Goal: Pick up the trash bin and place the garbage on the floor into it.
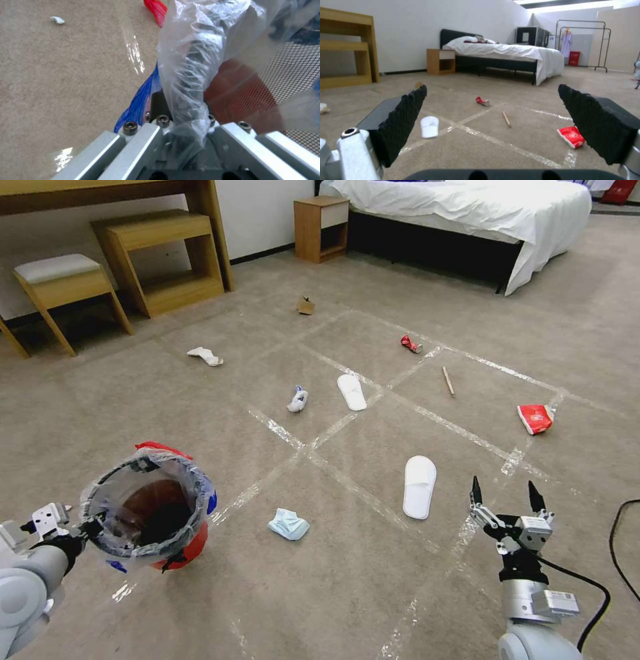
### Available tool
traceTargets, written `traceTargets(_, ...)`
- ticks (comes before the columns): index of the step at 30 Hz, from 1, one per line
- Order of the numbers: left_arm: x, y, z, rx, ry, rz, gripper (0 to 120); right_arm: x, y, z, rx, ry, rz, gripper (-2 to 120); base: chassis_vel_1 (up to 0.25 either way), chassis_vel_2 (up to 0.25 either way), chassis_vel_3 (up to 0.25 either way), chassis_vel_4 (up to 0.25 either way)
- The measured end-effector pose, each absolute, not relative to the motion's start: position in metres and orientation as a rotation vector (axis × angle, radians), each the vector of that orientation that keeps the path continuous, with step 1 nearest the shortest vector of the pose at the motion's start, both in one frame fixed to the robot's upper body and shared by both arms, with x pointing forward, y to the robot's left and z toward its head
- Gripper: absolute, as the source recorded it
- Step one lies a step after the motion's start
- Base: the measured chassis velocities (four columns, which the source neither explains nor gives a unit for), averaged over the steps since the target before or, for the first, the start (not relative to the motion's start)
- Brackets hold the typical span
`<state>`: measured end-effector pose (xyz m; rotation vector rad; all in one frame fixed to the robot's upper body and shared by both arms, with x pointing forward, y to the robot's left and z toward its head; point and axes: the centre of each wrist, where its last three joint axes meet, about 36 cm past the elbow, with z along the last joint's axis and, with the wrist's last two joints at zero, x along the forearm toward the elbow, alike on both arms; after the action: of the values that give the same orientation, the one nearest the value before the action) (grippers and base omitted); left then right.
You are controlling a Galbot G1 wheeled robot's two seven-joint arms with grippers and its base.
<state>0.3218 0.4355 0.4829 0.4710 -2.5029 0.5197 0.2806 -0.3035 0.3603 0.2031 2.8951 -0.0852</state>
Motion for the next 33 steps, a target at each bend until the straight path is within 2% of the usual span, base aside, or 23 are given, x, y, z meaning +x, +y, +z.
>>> traceTargets(4,0.321,0.434,0.481,0.47,-2.499,0.519,1,0.284,-0.301,0.368,0.208,2.92,-0.047,100,0.0,0.0,0.0,0.0)
traceTargets(8,0.32,0.431,0.48,0.466,-2.498,0.522,1,0.293,-0.296,0.385,0.226,2.975,0.087,100,0.0,0.0,0.0,0.0)
traceTargets(10,0.318,0.428,0.479,0.465,-2.497,0.52,1,0.307,-0.289,0.404,0.189,3.036,0.251,100,0.0,0.0,0.0,0.0)
traceTargets(17,0.312,0.42,0.477,0.485,-2.489,0.52,1,0.345,-0.268,0.433,0.048,3.281,0.567,100,0.0,0.0,0.0,0.0)
traceTargets(21,0.306,0.417,0.474,0.505,-2.479,0.517,1,0.377,-0.234,0.43,-0.053,3.486,0.699,100,0.0,0.0,0.0,0.0)
traceTargets(26,0.301,0.416,0.469,0.529,-2.47,0.517,1,0.404,-0.199,0.419,-0.165,3.644,0.71,100,0.0,0.0,0.0,0.0)
traceTargets(30,0.295,0.416,0.465,0.557,-2.461,0.52,1,0.42,-0.158,0.399,-0.284,3.773,0.716,100,0.0,0.0,0.0,0.0)
traceTargets(33,0.288,0.417,0.463,0.587,-2.454,0.515,1,0.433,-0.104,0.385,-0.425,3.897,0.762,100,0.0,0.0,0.0,0.0)
